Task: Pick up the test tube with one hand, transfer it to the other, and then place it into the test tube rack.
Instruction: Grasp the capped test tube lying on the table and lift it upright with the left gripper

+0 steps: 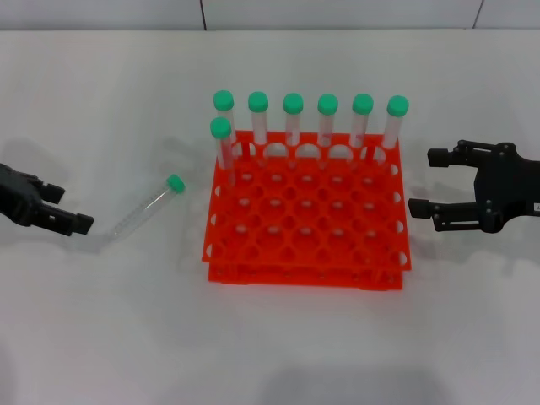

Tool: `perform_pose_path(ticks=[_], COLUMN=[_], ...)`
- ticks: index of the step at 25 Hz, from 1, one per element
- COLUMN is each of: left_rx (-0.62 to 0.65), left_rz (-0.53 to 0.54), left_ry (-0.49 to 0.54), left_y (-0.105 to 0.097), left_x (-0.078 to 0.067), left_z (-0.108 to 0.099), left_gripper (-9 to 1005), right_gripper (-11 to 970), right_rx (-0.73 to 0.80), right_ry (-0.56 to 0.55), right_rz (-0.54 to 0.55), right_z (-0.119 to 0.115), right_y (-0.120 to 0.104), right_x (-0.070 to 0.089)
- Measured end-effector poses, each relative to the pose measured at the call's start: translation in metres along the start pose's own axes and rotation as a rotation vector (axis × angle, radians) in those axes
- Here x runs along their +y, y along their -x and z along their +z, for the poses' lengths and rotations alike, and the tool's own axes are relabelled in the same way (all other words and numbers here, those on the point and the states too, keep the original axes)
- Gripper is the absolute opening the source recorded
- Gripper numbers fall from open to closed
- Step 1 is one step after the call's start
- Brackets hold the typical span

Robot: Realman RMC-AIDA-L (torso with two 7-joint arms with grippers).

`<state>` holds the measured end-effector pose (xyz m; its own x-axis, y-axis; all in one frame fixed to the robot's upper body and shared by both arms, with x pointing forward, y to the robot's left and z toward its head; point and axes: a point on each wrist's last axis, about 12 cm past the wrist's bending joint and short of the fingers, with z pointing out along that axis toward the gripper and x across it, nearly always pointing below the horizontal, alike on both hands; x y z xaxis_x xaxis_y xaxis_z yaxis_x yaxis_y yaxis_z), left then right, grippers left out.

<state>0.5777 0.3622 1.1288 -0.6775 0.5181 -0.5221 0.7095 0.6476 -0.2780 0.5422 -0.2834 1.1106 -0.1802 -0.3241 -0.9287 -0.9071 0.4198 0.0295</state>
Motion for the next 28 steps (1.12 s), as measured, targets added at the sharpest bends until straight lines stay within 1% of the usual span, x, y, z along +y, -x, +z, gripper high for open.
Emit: perform_pose_path(ticks=[7, 14, 17, 22, 28], left_rx=[0.09, 0.099, 0.112, 0.127, 0.13], left_rz=[0.023, 0.045, 0.064, 0.078, 0.073], left_ry=[0.014, 0.014, 0.007, 0.009, 0.009], left_y=[0.011, 0.019, 0.023, 0.024, 0.025], left_x=[-0.003, -0.006, -0.01, -0.013, -0.013], left_z=[0.011, 0.018, 0.026, 0.034, 0.04], left_gripper=[887, 887, 887, 887, 887], right_gripper=[844, 844, 844, 844, 844], right_rx=[0.001, 0.001, 0.001, 0.002, 0.003], right_ry=[-0.003, -0.003, -0.003, -0.001, -0.001], right_rz=[0.006, 0.009, 0.01, 0.016, 0.017], right_z=[-0.001, -0.002, -0.002, -0.001, -0.001], right_y=[-0.002, -0.003, -0.003, -0.004, -0.005], right_x=[0.001, 0.001, 0.001, 0.002, 0.002])
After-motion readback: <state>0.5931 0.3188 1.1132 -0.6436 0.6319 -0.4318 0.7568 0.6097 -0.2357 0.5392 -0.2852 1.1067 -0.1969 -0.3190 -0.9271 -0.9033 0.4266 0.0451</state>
